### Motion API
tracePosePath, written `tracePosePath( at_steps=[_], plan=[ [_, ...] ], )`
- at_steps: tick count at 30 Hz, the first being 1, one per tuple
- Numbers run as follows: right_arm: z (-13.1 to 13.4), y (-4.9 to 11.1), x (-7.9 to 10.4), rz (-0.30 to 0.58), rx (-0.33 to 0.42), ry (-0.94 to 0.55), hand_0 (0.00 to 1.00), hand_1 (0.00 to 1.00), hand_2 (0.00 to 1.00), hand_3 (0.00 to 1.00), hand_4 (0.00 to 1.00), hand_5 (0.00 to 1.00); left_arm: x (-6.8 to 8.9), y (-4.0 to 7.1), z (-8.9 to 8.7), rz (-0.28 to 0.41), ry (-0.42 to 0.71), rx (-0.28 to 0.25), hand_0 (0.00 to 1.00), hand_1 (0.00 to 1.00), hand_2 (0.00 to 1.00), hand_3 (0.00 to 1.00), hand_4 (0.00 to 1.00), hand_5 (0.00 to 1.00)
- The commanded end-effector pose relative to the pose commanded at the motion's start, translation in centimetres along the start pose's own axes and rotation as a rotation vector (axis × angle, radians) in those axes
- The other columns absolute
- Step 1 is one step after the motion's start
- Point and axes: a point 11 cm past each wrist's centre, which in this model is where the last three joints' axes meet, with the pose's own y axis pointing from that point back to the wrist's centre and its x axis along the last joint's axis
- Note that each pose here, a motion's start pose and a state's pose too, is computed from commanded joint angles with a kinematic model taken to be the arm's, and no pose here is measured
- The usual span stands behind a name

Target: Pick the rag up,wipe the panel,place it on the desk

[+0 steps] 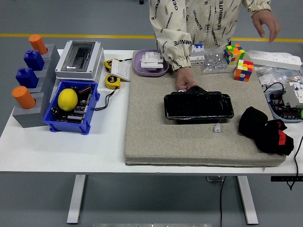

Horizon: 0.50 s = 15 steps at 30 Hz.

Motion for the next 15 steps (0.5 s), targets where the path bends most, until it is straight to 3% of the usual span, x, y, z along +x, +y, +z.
tracePosePath(
  at_steps=[1, 10, 15],
  plan=[
    [0.2, -0.1, 0.4, 0.016, -0.006, -0.045, 0.998, 0.947, 0.951, 0.957, 0.998, 0.998, 0.0, 0.0, 0.0, 0.000, 0.000, 0.001, 0.652, 0.663, 0.695, 0.579, 0.681, 0.447],
    [1.6, -0.2, 2.4, 0.100, -0.035, -0.434, 0.998, 0.924, 0.935, 0.934, 0.998, 0.998, -0.1, 0.0, -0.1, -0.001, 0.004, 0.002, 0.652, 0.662, 0.695, 0.580, 0.681, 0.448],
    [1.7, -0.4, 3.0, 0.117, -0.023, -0.521, 0.971, 0.899, 0.912, 0.902, 0.998, 0.998, -0.2, 0.0, 0.2, -0.004, 0.004, -0.003, 0.651, 0.661, 0.695, 0.580, 0.680, 0.447]
  ],
)
